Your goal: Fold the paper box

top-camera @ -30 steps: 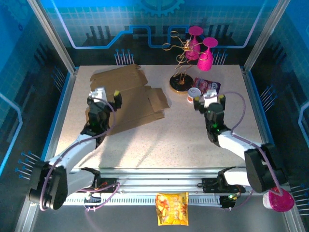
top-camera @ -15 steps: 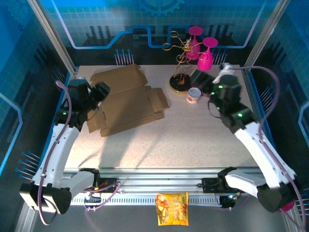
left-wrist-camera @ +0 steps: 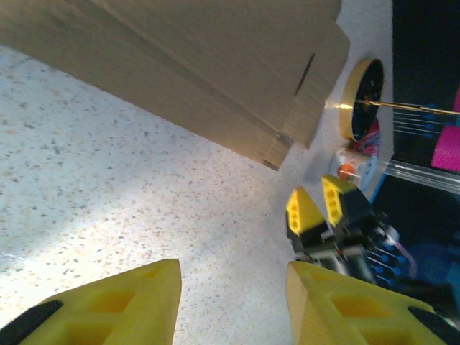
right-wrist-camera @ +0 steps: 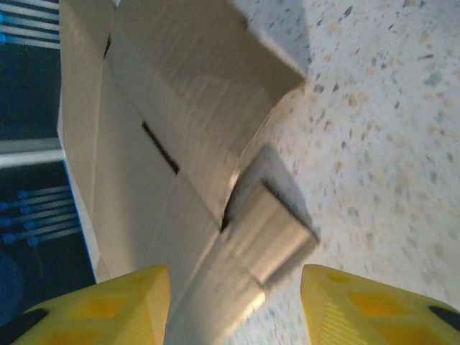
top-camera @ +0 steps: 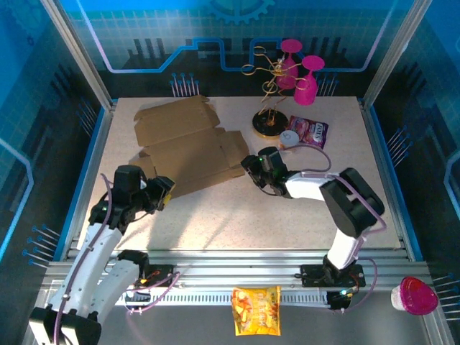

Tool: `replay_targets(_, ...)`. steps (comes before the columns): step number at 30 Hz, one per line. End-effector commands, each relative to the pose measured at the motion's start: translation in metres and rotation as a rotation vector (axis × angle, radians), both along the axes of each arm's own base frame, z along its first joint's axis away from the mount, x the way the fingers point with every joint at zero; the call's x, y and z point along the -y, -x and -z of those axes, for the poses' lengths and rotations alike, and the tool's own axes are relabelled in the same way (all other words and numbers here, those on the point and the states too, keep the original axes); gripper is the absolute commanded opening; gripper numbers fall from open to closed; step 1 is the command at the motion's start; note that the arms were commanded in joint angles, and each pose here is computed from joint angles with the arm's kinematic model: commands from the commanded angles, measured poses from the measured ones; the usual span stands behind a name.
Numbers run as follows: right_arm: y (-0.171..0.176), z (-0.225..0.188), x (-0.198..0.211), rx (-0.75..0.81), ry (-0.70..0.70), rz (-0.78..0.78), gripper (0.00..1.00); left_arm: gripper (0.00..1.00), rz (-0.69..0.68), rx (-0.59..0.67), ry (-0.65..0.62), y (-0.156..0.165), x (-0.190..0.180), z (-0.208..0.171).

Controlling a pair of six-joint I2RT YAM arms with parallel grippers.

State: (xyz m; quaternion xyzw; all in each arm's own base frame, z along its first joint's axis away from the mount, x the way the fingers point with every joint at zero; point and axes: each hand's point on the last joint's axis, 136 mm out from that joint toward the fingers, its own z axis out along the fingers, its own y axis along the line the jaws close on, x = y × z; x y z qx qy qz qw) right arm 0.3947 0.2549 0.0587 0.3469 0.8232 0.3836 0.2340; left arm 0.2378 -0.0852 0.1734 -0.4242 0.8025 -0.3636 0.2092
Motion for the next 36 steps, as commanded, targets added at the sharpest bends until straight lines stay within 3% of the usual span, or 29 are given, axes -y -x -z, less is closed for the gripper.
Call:
replay_targets(1, -0.041, -0.016, -0.011, 0.073, -0.205, 0.109, 0.48, 0.46, 0.048, 0.137, 0.045, -0.005, 0.013, -0.028)
replay_targets(5, -0.059, -0.012, -0.017, 0.096, -0.243, 0.136, 0.45, 0.48, 0.062, 0.216, 0.064, -0.001, 0.016, -0.045)
replay_targets(15, -0.063, 0.025, -0.014, -0.014, -0.245, 0.218, 0.42, 0.47, 0.06, 0.224, 0.059, 0.012, 0.013, -0.05)
replay_targets(21, -0.06, 0.018, -0.005, -0.022, -0.183, 0.228, 0.47, 0.47, 0.066, 0.23, 0.051, 0.014, 0.013, -0.057)
replay_targets(28, -0.067, 0.034, -0.005, -0.048, -0.175, 0.247, 0.44, 0.47, 0.077, 0.246, 0.047, 0.015, 0.014, -0.062)
replay_targets(32, -0.077, 0.036, -0.01, -0.042, -0.196, 0.25, 0.36, 0.47, 0.085, 0.268, 0.038, 0.017, 0.013, -0.068)
replay_targets(36, -0.081, 0.031, -0.011, -0.03, -0.209, 0.273, 0.13, 0.47, 0.077, 0.271, 0.037, 0.018, 0.012, -0.07)
